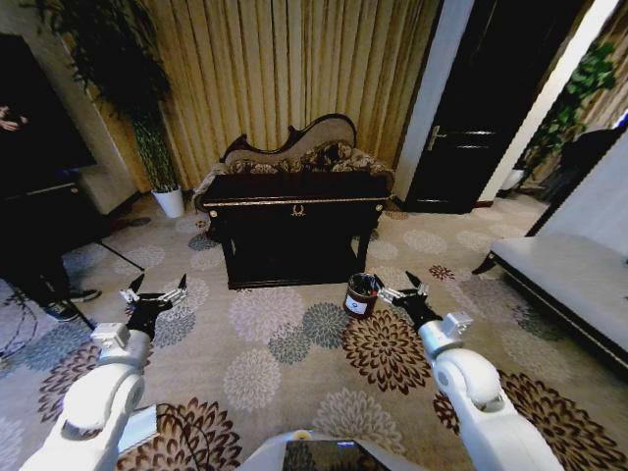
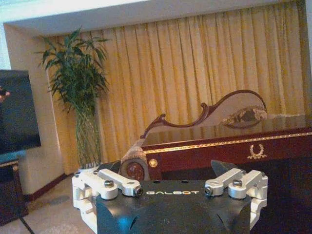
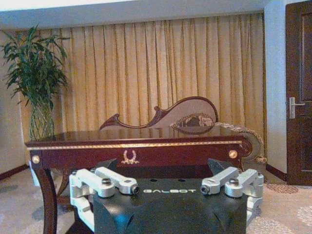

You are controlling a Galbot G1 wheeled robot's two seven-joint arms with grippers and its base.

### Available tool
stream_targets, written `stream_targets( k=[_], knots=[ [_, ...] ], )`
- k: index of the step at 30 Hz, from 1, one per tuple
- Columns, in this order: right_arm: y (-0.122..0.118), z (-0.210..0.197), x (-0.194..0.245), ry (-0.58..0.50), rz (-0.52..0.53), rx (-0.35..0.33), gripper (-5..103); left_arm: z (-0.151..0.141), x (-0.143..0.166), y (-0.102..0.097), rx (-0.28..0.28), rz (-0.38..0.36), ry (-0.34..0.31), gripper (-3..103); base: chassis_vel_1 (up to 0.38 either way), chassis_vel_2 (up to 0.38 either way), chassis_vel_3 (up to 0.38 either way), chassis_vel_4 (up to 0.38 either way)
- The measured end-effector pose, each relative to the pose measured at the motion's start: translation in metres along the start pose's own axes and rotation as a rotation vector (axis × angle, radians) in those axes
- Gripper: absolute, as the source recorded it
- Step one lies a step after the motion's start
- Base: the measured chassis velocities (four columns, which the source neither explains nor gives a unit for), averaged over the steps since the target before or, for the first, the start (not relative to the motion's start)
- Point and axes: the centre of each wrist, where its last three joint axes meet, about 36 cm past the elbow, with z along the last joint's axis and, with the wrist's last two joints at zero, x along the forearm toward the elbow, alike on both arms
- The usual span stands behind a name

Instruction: Move to the front of the table and place the trash on the table into the trash bin.

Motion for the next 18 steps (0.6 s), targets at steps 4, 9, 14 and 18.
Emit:
stream_targets(
  k=[4,9,14,18],
  knots=[
    [0.002,0.0,0.003,-0.003,0.014,-0.012,100,0.002,0.001,-0.003,0.013,-0.014,0.017,100,0.0,0.0,0.0,0.0],
    [0.007,-0.015,0.006,-0.037,-0.004,0.0,100,0.003,-0.002,-0.005,0.036,-0.032,0.015,100,0.0,0.0,0.0,0.0],
    [0.008,-0.023,0.006,-0.06,-0.015,0.005,100,0.001,-0.008,-0.005,0.054,-0.035,-0.005,100,0.0,0.0,0.0,0.0],
    [0.006,-0.028,0.005,-0.067,-0.024,0.001,100,-0.003,-0.012,-0.008,0.07,-0.022,-0.019,100,0.0,0.0,0.0,0.0]
  ],
)
